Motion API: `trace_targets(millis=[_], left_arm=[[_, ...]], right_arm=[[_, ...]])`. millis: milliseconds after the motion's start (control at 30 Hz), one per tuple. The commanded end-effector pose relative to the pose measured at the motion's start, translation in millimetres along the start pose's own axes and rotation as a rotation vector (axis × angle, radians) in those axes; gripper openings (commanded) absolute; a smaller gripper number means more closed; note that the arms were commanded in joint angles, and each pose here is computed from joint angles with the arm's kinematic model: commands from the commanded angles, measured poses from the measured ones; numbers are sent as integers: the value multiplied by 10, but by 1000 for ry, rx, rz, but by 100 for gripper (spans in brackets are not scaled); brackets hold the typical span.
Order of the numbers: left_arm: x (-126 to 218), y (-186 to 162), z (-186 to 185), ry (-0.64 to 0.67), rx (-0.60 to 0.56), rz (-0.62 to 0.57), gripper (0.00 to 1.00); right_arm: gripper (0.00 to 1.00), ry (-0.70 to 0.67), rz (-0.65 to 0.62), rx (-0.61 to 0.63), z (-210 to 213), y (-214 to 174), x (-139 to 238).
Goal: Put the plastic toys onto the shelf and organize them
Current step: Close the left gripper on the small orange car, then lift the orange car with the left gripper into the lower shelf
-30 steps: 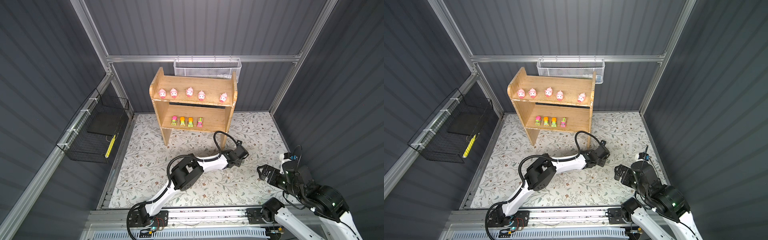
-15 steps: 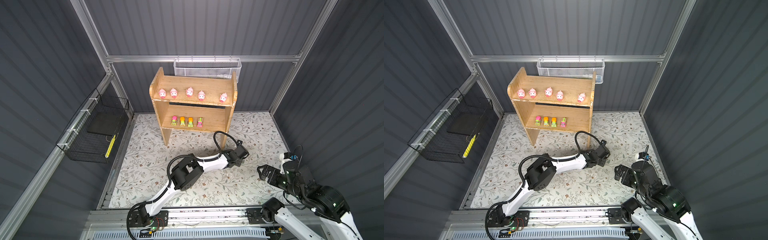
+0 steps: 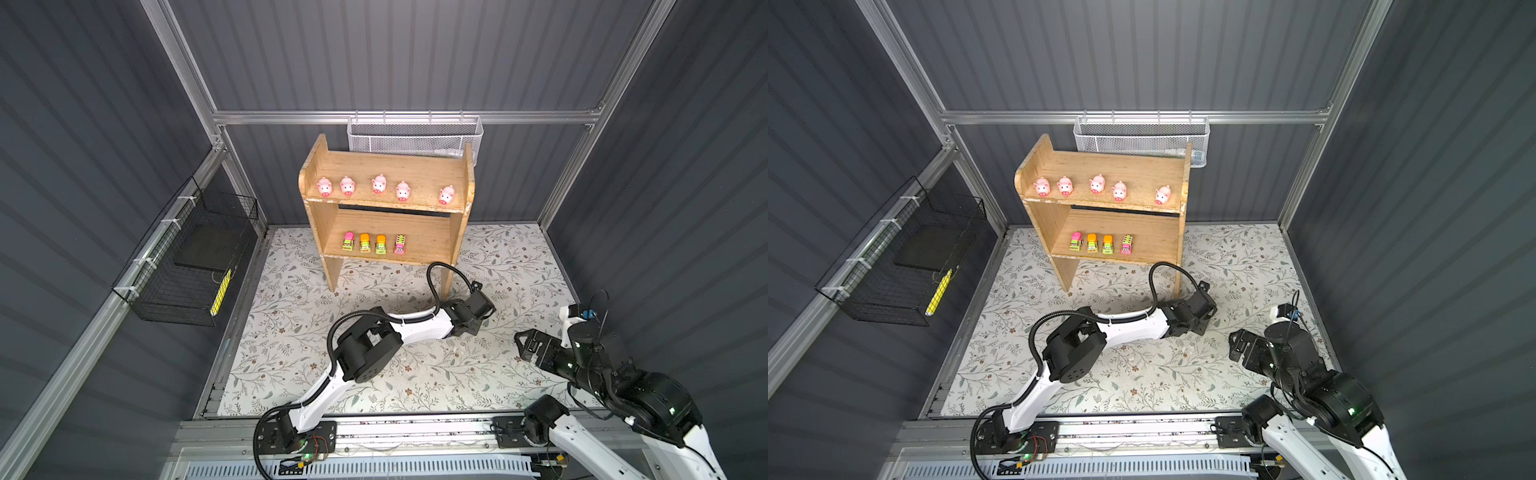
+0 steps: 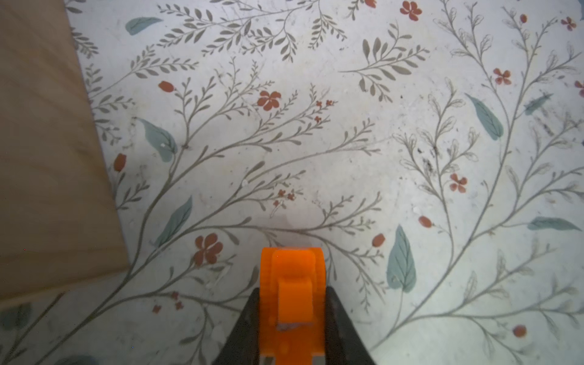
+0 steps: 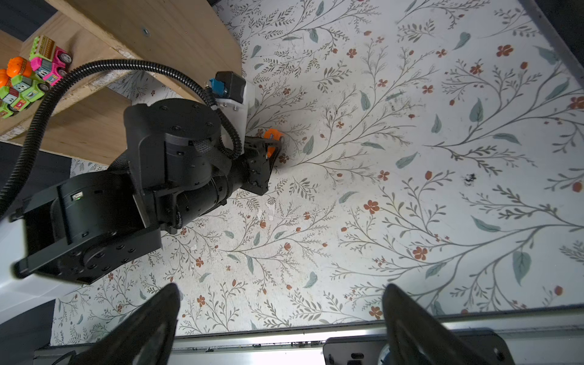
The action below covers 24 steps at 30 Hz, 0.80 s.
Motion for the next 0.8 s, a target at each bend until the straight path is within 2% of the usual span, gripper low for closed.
trace_targets(millis=[0, 433, 600, 767], left_arm=[[293, 133, 64, -9, 47, -22, 24], [1095, -115, 0, 14, 38, -48, 23], [1496, -153, 163, 83, 65, -69, 23], [1915, 0, 414, 169, 99, -110, 24]], right_arm=[[99, 27, -26, 9, 34, 58, 95], [99, 56, -30, 21, 105, 96, 125], [99, 75, -38, 24, 132, 114, 161], [99, 125, -42, 32, 225, 139, 204]])
Point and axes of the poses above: each gripper's point midway between its finger pads, its own x axis back along the fingers, its own z axis along the line the jaws close on, y = z × x, the point moved 1 cm from there along x, back along the fingers, and after that the axes turned 1 degree about x, right-handed, at the moved point
